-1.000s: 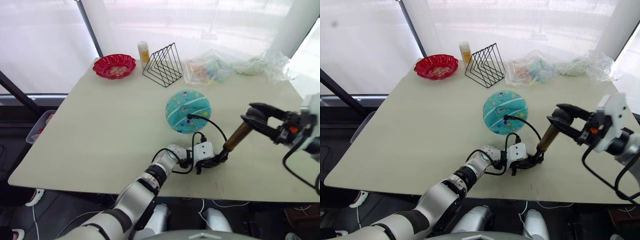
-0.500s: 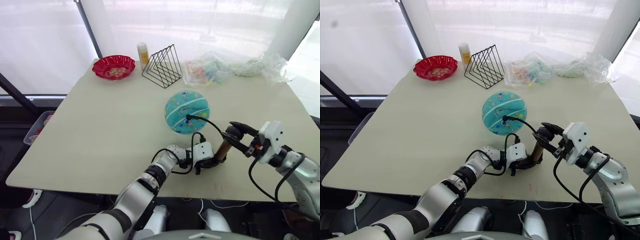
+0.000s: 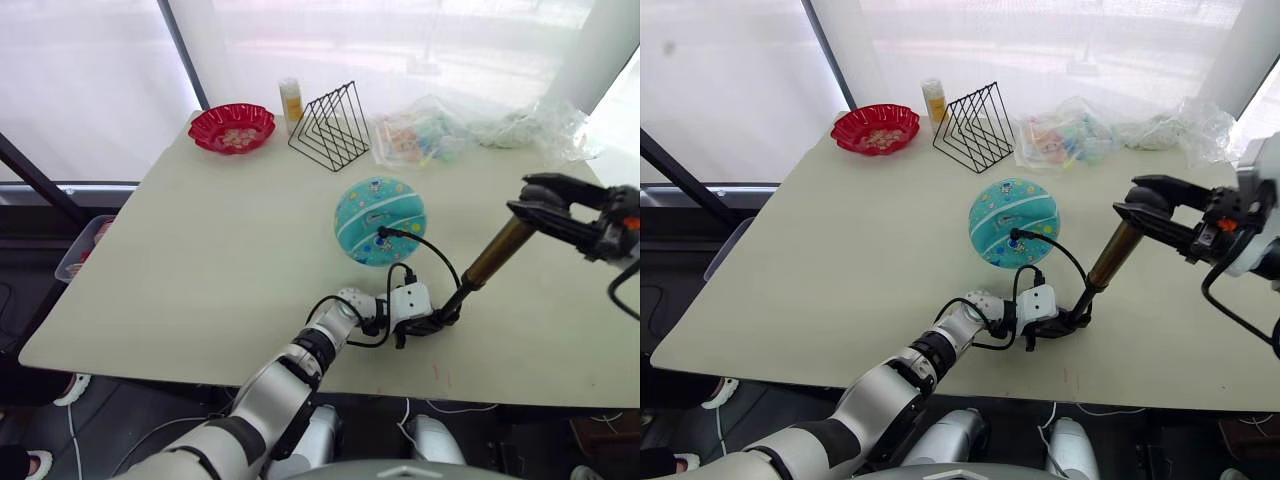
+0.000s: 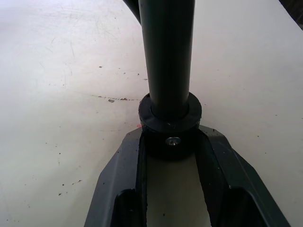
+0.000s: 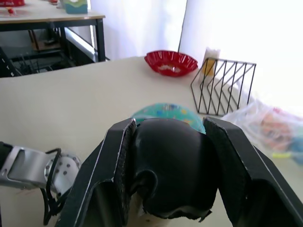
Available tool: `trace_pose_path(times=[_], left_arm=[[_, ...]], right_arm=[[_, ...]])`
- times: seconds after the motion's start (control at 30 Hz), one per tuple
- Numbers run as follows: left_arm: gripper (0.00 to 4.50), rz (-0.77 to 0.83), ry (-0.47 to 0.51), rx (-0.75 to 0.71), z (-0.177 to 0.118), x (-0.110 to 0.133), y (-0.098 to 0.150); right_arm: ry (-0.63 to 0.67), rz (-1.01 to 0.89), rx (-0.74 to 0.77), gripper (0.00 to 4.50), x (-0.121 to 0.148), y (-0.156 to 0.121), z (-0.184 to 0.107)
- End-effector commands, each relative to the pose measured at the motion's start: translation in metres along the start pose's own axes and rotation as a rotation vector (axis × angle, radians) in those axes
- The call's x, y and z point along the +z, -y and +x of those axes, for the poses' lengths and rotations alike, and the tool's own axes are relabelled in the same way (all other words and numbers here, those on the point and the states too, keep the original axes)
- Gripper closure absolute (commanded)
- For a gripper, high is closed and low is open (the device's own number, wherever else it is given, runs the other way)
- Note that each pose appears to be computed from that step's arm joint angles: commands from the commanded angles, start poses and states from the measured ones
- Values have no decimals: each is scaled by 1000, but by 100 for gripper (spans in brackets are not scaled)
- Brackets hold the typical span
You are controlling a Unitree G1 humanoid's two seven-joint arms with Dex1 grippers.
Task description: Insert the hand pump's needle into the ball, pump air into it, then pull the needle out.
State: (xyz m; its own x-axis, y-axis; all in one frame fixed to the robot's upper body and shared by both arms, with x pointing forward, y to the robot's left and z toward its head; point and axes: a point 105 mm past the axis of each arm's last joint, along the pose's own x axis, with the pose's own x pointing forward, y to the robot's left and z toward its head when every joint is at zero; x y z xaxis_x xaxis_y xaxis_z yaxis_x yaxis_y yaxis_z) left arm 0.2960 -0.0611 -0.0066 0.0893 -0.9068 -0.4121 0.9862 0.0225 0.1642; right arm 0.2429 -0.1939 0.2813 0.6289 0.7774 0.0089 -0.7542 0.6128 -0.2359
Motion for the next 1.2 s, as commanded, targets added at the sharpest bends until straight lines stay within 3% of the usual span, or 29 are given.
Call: trace_pose_path(times=[0.03, 0.2, 0.27, 0.4, 0.6, 0.77, 0.9, 1.2], left_arm=[[343, -157, -274, -92, -15, -79, 41], [343, -156, -277, -93, -15, -79, 40], [343, -156, -276, -94, -15, -79, 41], [343, -157, -275, -94, -15, -79, 41], [343, -157, -275, -91, -15, -79, 41], [343, -156, -277, -91, -15, -79, 41], [343, -153, -277, -90, -15, -79, 40], [343, -155, -282, -96, -17, -81, 42]], right_arm=[[134, -141, -53, 260, 51, 4, -13], [66, -103, -40, 260, 27, 0, -9], [28, -67, -41, 260, 6, -3, -4], [-82, 8, -60, 260, -67, -13, 9], [-138, 41, -89, 260, -140, -30, 23], [-141, 50, -87, 260, -165, -42, 29], [-98, 10, -98, 260, -148, -36, 32], [70, -81, -79, 260, -42, -8, 15]])
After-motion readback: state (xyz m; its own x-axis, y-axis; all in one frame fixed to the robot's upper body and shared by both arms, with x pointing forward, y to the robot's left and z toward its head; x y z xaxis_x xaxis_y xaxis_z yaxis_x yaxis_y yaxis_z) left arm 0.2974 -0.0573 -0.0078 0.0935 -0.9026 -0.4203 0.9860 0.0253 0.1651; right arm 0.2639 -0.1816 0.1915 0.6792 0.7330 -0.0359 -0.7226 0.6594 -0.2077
